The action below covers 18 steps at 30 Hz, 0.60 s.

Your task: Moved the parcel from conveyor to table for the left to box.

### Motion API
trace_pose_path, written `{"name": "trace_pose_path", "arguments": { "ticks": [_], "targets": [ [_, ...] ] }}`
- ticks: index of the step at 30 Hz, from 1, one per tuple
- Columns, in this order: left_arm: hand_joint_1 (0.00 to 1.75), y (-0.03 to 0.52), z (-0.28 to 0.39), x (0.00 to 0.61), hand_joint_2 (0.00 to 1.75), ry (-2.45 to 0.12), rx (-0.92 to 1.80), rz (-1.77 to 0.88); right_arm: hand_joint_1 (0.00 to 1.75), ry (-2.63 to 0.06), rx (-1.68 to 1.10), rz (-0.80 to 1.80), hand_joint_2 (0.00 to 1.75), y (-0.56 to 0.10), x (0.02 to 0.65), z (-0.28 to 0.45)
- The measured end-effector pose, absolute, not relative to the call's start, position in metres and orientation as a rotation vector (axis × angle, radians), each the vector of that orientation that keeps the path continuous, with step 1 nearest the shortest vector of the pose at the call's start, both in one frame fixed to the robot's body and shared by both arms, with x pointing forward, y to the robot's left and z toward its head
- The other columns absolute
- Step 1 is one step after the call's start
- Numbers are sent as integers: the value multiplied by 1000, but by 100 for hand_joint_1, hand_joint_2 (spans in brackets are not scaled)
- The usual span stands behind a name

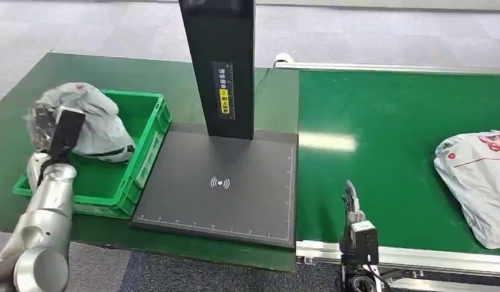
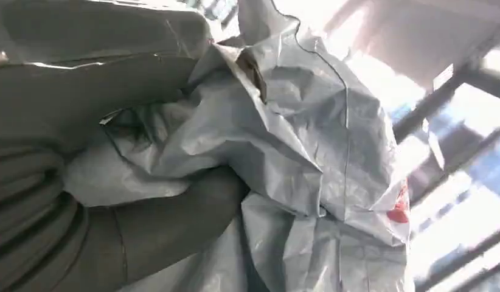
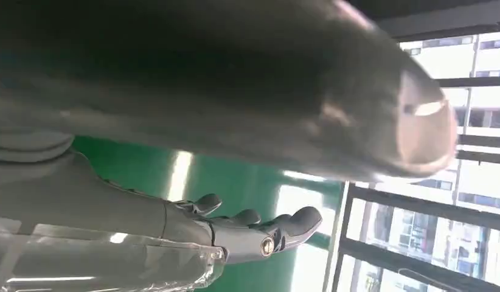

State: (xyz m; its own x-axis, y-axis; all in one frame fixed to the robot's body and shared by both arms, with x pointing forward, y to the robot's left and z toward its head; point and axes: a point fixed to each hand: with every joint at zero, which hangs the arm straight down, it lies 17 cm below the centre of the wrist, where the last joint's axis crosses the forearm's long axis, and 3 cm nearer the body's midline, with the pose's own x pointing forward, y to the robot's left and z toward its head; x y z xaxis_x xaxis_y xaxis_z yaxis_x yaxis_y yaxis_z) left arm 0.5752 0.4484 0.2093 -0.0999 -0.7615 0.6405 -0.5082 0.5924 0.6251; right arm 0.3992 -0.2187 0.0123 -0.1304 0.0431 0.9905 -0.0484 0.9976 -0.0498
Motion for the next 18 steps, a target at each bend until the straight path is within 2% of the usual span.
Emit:
{"name": "trace_pose_path", "arguments": {
  "ticks": [1,2,3,9,18],
  "targets": [
    [175,439,195,574,175,-1745,1012,-313,0,-1701,-1,74,0,-221,398,13],
    [7,430,183,573,175,-1732,986,-327,0,-1701,-6,70,0,-223,397,12],
    [0,422,173,574,175,-1717,960,-341,0,-1703,-11,66,0,-225,395,13],
    [0,386,149,580,175,-1676,843,-346,0,-1703,-43,48,0,-233,387,12],
    [0,361,146,587,175,-1686,713,-342,0,-1701,-75,23,0,-243,378,11]
  ]
}}
